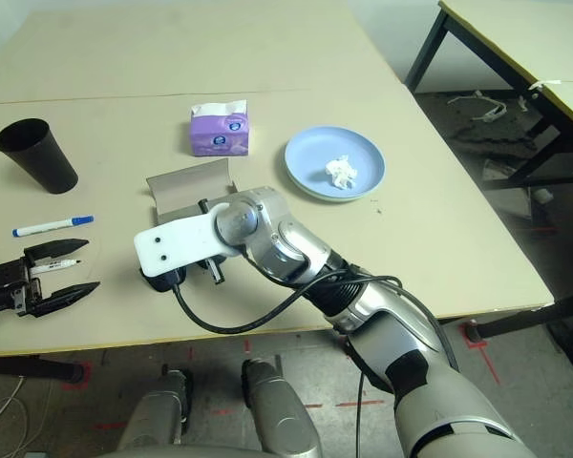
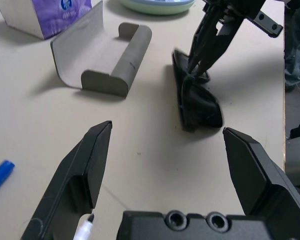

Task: Organize and tidy the items on the table.

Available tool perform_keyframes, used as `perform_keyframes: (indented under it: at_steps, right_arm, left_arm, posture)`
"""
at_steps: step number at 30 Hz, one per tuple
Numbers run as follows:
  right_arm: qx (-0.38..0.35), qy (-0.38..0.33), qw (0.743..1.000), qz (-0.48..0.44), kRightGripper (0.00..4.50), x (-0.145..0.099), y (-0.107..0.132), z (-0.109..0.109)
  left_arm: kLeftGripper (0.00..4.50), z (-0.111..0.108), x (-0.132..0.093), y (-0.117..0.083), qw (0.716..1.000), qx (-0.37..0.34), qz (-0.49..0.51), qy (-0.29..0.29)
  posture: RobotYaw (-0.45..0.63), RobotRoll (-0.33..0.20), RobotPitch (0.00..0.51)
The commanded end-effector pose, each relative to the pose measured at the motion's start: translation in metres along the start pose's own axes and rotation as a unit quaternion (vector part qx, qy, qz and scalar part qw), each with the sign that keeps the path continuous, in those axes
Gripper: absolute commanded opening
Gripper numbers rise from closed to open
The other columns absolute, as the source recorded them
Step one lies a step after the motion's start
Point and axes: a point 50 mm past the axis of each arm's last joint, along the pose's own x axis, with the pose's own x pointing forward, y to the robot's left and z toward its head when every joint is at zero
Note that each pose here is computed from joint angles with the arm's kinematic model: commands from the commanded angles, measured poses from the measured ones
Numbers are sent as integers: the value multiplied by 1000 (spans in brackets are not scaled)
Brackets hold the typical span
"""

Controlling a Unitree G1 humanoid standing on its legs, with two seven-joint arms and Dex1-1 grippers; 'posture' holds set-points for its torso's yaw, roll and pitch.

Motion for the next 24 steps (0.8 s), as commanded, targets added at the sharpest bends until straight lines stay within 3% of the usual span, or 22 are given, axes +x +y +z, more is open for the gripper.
perform_keyframes:
  at_steps: [1,10,11,14,18,23,24]
  right_arm:
    - [1,-11,1000,5,26,-1,1,4]
    - [0,-16,1000,0,26,-7,-4,8]
    - [-2,-18,1000,-3,192,-8,-6,10]
    - [-7,-21,1000,-10,954,-12,-11,13]
    - [-10,-19,1000,-14,2436,-11,-13,12]
    - [-4,-3,1000,0,4291,4,-1,-3]
    - [-3,-1,1000,3,4450,7,1,-6]
  left_arm:
    - [4500,1,0,-2,1000,2,1,-3]
    - [4500,-5,-1,-4,1000,-9,3,1]
    - [4500,-5,-2,-4,1000,-10,3,1]
    - [4500,-5,-2,-3,1000,-12,4,3]
    - [4500,-7,-3,-3,1000,-14,5,5]
    - [4500,-8,-5,-4,1000,-16,8,6]
    - [4500,-8,-5,-4,1000,-16,8,6]
  posture:
    - [-90,0,202]
    - [-93,0,204]
    - [-92,0,205]
    - [-92,0,205]
    - [-90,0,205]
    - [-84,0,202]
    - [-84,0,202]
